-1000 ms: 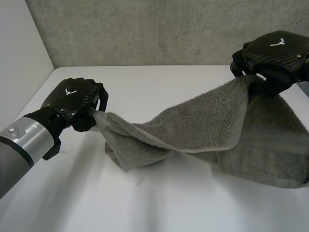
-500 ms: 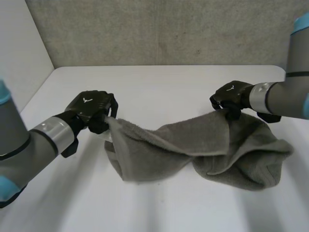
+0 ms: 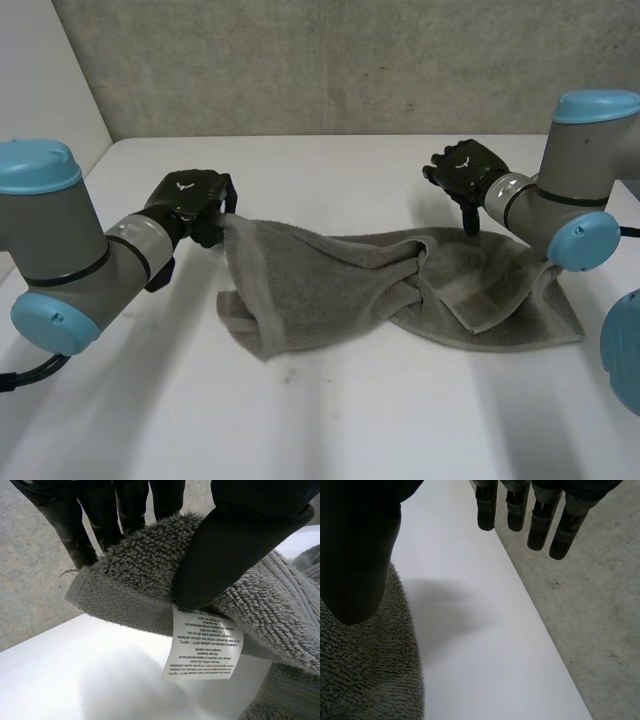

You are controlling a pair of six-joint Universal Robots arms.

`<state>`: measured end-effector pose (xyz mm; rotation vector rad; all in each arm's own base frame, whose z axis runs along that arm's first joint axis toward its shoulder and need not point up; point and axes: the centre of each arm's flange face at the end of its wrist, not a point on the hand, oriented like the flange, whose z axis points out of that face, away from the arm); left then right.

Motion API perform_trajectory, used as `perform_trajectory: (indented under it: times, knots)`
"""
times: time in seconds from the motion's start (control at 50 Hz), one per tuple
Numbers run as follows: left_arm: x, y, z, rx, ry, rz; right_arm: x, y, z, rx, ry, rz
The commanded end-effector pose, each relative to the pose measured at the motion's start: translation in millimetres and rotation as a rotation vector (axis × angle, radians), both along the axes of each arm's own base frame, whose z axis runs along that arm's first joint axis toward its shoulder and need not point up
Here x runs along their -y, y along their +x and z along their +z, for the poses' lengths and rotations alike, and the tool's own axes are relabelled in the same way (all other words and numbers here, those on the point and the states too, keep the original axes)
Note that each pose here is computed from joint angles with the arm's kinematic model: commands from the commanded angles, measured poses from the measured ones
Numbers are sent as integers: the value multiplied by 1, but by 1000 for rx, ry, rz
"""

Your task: Fold the towel.

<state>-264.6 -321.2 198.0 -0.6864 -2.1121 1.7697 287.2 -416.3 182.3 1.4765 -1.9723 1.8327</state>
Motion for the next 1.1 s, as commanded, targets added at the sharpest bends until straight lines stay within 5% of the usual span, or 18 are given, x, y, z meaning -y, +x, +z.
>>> perform_trajectory:
  times: [0.02,0.32,0.46,1.1]
  knots:
    - [4,4,4,6,-17,50,-9,-13,33,5,-17,-67]
    - [-1,7,-1,13,4,60,-89,-45,-6,62,348,-92]
    - [-2,7,-2,14,7,60,-117,-51,-31,76,355,-60]
    - [-4,7,-4,16,14,60,-116,-66,-59,59,280,-86]
